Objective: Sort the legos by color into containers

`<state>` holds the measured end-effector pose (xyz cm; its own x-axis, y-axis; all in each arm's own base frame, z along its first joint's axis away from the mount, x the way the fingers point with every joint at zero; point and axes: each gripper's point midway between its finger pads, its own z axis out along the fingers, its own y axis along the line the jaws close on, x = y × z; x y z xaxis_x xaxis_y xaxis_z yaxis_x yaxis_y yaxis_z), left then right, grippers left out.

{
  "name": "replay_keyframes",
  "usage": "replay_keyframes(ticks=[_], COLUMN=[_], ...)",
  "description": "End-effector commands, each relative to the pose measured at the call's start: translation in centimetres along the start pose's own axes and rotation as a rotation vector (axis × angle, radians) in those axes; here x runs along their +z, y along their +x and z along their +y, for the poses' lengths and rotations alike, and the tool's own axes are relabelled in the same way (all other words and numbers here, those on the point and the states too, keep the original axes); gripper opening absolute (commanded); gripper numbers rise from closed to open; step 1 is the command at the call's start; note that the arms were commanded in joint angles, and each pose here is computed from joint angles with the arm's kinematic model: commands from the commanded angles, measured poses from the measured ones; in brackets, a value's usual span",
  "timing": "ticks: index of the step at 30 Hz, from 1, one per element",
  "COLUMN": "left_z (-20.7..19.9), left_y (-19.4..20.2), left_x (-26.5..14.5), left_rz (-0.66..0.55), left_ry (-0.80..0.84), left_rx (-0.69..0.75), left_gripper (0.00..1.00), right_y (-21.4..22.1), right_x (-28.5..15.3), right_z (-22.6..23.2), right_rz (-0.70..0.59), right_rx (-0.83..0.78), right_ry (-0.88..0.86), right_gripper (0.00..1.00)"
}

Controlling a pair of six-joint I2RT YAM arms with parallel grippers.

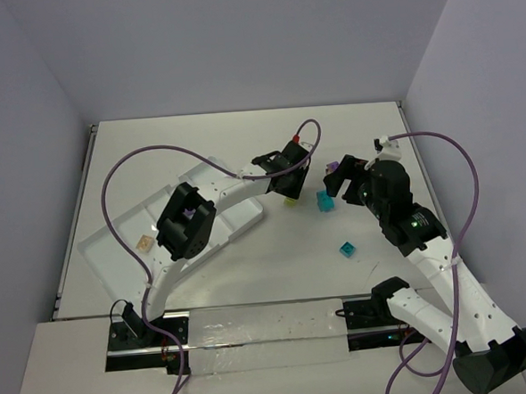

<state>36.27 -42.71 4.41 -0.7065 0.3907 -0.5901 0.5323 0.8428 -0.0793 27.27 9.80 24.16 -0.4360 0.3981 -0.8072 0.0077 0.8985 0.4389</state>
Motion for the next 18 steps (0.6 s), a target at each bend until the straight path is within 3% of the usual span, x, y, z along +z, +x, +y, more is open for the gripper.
replay_keyframes(ticks=[1, 3, 8, 9, 11, 18], left_z=[-1.3, -1.2, -1.0, -0.8, -0.7, -0.2], left_y=[-3.7, -4.5, -5.1, -4.0, -6.5, -6.3], left_x=[-2.1, -3.4, -8.9, -10.0, -14.8, -22.3], left_rz=[-0.092, -0.100, -0.134, -0.125, -0.235, -0.370], left_ry=[0.074, 0.118, 0.399, 0.465, 0.631, 0.854], left_rx=[-0.036, -0.073, -0.250, -0.297, -0.366, -0.420], left_gripper=[0.11, 0.01, 0.00, 0.00, 0.00, 0.00], right_y=[-1.9, -1.8, -1.5, -1.5, 0.0, 1.2], right_x=[-0.9, -1.0, -1.3, -1.4, -2.0, -4.3], right_z=[0.7, 0.8, 2.6, 3.2, 5.9, 10.9], right_rz=[-0.051, -0.047, -0.020, -0.015, 0.044, 0.082], right_rx=[-0.011, -0.011, -0.034, -0.047, -0.078, -0.064], right_ry=[-0.020, -0.028, -0.128, -0.168, -0.347, -0.694], right_gripper=[0.86, 0.86, 0.86, 0.86, 0.86, 0.86])
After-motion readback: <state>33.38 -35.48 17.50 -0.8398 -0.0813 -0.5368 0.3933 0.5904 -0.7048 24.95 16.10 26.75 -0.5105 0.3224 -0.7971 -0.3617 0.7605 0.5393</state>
